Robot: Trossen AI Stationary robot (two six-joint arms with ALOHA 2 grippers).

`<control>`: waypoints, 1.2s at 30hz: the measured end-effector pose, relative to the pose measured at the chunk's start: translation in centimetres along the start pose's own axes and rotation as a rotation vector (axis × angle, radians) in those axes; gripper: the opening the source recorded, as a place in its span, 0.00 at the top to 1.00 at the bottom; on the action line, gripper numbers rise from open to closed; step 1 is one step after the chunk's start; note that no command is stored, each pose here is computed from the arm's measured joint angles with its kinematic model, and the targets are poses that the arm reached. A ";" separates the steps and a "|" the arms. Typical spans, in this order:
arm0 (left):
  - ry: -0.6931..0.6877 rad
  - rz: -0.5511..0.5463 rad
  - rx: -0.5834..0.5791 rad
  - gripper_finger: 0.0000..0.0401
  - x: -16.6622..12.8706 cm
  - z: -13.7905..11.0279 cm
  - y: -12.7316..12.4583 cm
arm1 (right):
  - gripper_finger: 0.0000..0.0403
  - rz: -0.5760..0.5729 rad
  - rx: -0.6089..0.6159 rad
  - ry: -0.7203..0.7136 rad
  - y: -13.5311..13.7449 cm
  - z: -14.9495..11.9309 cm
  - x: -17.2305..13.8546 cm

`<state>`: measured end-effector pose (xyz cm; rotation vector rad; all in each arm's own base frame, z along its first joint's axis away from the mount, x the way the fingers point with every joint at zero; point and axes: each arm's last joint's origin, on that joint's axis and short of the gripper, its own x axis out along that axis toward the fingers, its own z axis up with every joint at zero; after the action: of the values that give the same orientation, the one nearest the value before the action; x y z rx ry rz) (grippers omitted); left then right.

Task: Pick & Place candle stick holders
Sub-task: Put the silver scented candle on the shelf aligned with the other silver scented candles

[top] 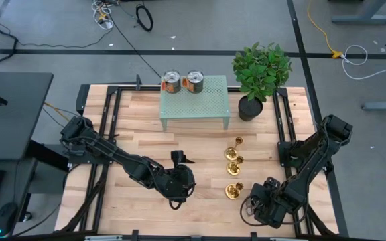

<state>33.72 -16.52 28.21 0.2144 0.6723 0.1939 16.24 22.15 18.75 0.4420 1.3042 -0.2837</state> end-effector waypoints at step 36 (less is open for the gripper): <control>0.000 0.000 0.000 0.03 0.0 0.0 0.0 | 0.03 0.000 -0.039 -0.011 0.0 0.0 0.0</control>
<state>33.72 -16.52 28.21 0.2145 0.6722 0.1941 16.29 22.14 18.75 0.4066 1.2968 -0.2594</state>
